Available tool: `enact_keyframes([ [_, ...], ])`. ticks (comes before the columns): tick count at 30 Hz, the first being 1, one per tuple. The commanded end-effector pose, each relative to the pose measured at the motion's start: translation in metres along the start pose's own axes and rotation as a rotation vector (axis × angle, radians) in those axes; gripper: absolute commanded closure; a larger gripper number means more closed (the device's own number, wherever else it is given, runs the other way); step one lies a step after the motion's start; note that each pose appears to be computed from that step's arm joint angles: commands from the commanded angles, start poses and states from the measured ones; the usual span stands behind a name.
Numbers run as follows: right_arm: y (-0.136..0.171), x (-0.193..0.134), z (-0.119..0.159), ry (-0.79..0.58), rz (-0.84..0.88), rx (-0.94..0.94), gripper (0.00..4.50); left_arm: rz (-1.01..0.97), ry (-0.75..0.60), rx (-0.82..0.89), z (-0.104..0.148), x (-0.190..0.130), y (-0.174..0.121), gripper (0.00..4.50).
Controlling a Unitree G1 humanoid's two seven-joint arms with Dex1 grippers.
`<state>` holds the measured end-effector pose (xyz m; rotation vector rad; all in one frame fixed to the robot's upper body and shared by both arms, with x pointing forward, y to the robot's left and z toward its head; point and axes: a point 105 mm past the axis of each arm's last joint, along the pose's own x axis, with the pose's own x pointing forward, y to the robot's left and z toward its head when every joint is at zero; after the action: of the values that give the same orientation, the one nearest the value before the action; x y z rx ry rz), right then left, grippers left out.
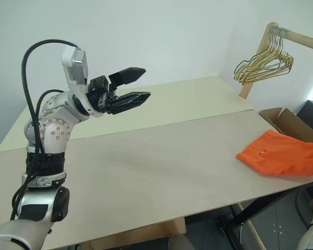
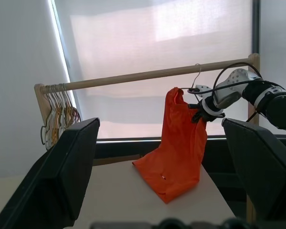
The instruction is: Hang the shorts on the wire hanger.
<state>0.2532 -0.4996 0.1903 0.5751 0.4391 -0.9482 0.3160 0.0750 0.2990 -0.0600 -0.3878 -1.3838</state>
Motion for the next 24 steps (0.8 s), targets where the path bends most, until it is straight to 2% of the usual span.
enact_keyframes([
  [1, 0.000, -0.001, 0.007, -0.039, 0.002, 0.039, 4.50, -0.017, 0.001, 0.037, 0.006, 0.000, -0.005, 0.05],
  [3, -0.002, 0.000, 0.008, -0.053, -0.018, 0.030, 4.50, -0.016, 0.004, 0.037, 0.005, -0.001, -0.005, 0.05],
  [7, -0.001, -0.004, 0.018, -0.131, -0.030, 0.009, 3.34, -0.009, 0.006, 0.038, 0.005, -0.002, -0.006, 0.00],
  [15, 0.003, -0.016, 0.031, -0.264, -0.093, -0.040, 0.57, 0.014, 0.010, 0.029, 0.001, -0.004, -0.008, 0.00],
  [17, 0.004, -0.020, 0.033, -0.297, -0.111, -0.050, 0.03, 0.016, 0.011, 0.028, 0.000, -0.004, -0.009, 0.00],
  [21, 0.004, -0.039, 0.049, -0.487, -0.203, -0.066, 0.03, 0.041, 0.015, 0.032, -0.002, -0.005, -0.007, 0.00],
  [24, 0.012, -0.075, 0.068, -0.779, -0.300, -0.138, 0.03, 0.081, 0.021, 0.039, -0.006, -0.008, -0.003, 0.00],
])
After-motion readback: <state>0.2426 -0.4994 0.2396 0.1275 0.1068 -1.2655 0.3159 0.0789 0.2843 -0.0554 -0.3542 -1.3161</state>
